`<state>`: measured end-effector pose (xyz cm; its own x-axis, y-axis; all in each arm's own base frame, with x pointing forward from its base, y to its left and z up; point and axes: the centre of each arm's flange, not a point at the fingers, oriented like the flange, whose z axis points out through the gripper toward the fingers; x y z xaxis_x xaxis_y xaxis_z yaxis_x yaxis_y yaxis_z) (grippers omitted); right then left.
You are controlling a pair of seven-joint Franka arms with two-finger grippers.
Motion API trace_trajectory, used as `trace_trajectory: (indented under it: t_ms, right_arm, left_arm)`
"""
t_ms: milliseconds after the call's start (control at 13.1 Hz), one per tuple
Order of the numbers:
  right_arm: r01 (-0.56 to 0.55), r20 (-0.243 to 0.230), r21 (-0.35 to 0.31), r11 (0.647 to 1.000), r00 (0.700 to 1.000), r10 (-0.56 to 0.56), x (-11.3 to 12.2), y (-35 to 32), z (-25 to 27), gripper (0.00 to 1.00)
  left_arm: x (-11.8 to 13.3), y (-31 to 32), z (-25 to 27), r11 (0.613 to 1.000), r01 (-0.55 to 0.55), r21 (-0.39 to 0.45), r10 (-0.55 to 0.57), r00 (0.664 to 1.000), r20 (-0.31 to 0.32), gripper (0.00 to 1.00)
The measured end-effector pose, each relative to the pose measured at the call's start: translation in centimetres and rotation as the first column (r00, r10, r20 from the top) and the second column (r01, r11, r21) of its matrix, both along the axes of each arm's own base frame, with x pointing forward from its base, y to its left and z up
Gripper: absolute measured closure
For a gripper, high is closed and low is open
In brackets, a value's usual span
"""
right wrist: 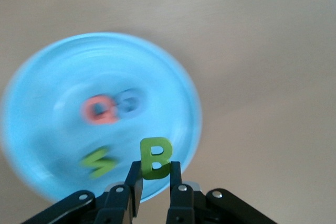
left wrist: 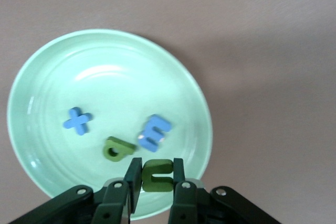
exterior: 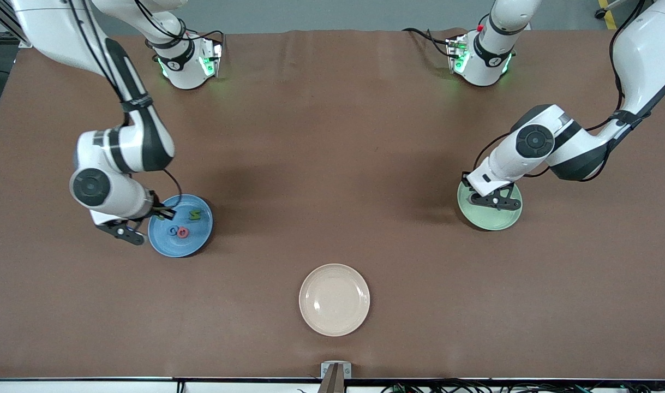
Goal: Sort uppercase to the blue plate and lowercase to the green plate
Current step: 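Place the c on the green plate while the right gripper places the B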
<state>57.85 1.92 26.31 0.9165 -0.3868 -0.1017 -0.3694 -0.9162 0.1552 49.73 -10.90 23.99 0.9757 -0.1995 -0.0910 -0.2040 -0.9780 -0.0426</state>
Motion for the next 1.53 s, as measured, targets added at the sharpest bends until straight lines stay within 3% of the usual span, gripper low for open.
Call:
trace_trajectory:
  t_ms: [153,458,610,763,1297,1526]
  right_arm:
    - [-0.01,0.048,0.021,1.0,0.999,0.009,-1.6,-3.5,-2.4,0.75]
    - [-0.004,0.062,0.042,0.999,0.998,0.002,-2.4,-1.3,-3.6,0.75]
    - [0.032,0.072,0.088,0.996,0.997,-0.039,-2.2,1.3,-3.3,0.75]
    - [0.043,0.075,0.115,0.993,0.996,-0.051,-2.1,3.3,-3.1,0.75]
    - [0.061,0.053,0.112,0.992,0.996,-0.067,-2.4,2.8,-4.5,0.75]
    - [0.067,0.055,0.11,0.992,0.996,-0.073,-2.4,2.4,-5.8,0.75]
  left_arm:
    - [-0.6,0.5,-0.5,1.0,0.017,0.006,-0.018,1.0,0.016,0.72]
    - [-1.5,0.8,-2.0,0.999,0.04,-0.004,-0.04,0.999,0.034,0.72]
    - [-1.7,1.2,-2.6,0.999,0.035,-0.014,-0.035,0.999,0.035,0.72]
    - [-1.8,1.7,-3.4,0.999,0.041,-0.026,-0.039,0.998,0.053,0.72]
    - [-2.4,2.2,-4.7,0.998,0.052,-0.038,-0.049,0.997,0.061,0.72]
    - [-2.3,2.3,-4.6,0.997,0.067,-0.038,-0.064,0.996,0.062,0.43]
